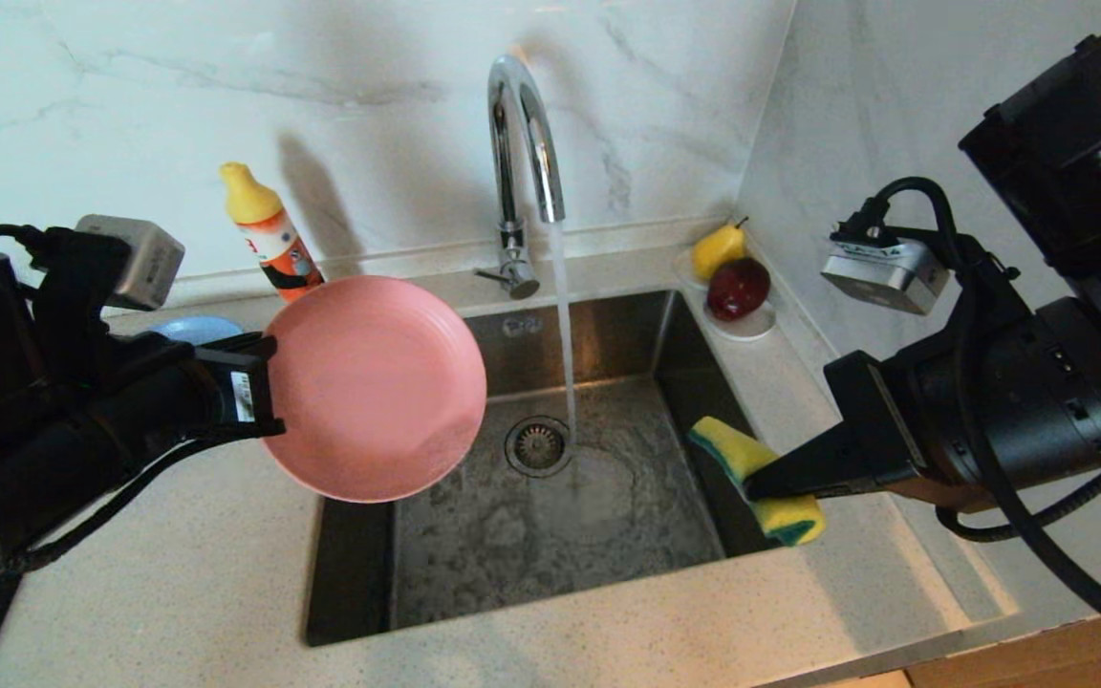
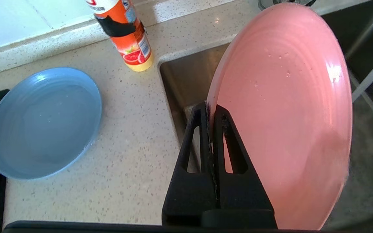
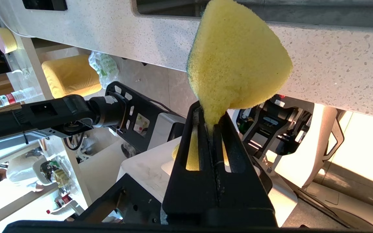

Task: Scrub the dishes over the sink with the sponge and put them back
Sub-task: Rinse the plate

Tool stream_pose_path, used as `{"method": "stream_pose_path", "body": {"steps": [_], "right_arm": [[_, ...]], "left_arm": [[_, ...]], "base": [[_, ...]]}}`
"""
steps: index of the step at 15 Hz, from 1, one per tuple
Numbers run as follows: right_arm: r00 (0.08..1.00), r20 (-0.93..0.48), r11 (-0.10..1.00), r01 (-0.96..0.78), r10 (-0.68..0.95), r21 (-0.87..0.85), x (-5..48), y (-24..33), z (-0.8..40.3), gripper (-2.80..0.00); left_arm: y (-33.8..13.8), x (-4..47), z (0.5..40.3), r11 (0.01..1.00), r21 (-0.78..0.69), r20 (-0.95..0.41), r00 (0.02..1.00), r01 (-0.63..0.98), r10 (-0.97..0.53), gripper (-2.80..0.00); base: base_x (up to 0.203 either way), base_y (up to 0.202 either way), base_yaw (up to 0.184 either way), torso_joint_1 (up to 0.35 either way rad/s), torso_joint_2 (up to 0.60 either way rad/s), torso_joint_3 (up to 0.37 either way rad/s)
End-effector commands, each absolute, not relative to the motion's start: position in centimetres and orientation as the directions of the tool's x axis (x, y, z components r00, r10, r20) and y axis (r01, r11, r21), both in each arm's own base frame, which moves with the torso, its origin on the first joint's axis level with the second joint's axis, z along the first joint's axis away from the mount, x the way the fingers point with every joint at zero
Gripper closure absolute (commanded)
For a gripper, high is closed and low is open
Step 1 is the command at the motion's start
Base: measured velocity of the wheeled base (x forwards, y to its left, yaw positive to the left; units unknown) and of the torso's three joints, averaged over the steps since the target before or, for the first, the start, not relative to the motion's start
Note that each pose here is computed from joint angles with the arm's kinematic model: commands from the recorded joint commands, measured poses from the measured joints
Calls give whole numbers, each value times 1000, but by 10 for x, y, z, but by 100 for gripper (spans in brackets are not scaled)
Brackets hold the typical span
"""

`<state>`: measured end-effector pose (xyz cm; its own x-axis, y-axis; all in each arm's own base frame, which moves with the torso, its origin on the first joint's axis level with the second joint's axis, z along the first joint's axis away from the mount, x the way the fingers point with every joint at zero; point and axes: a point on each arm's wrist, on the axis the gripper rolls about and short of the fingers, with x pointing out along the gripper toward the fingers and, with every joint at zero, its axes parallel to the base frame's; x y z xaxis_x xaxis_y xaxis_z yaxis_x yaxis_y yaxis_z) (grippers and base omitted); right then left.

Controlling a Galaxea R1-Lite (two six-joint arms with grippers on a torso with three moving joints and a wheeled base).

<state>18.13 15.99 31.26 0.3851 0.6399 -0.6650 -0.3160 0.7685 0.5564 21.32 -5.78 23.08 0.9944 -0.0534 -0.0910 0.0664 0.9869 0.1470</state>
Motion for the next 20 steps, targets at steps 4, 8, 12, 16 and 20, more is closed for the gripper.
{"method": "stream_pose_path", "body": {"steps": [4,8,12,16,20], "right_arm": [[384,-663,767,-315,642,560,181,160,314,0],[386,-660,765,-317,644,561,182,161,315,0],[387,-659,765,-317,645,561,180,159,315,0],[387,-659,765,-316,645,562,179,159,315,0],[386,-661,766,-313,643,562,179,158,314,0]], "left_arm": [[-48,179,239,989,136,-23,998,59,-57,0],[-46,173,245,992,115,40,998,53,-58,0],[-44,166,248,993,109,76,995,52,-60,0],[-41,156,257,994,96,122,991,50,-61,0],[-41,155,256,994,94,116,991,54,-64,0]], "base": [[0,0,0,0,0,0],[0,0,0,0,0,0],[0,0,0,0,0,0],[0,0,0,0,0,0],[0,0,0,0,0,0]]}}
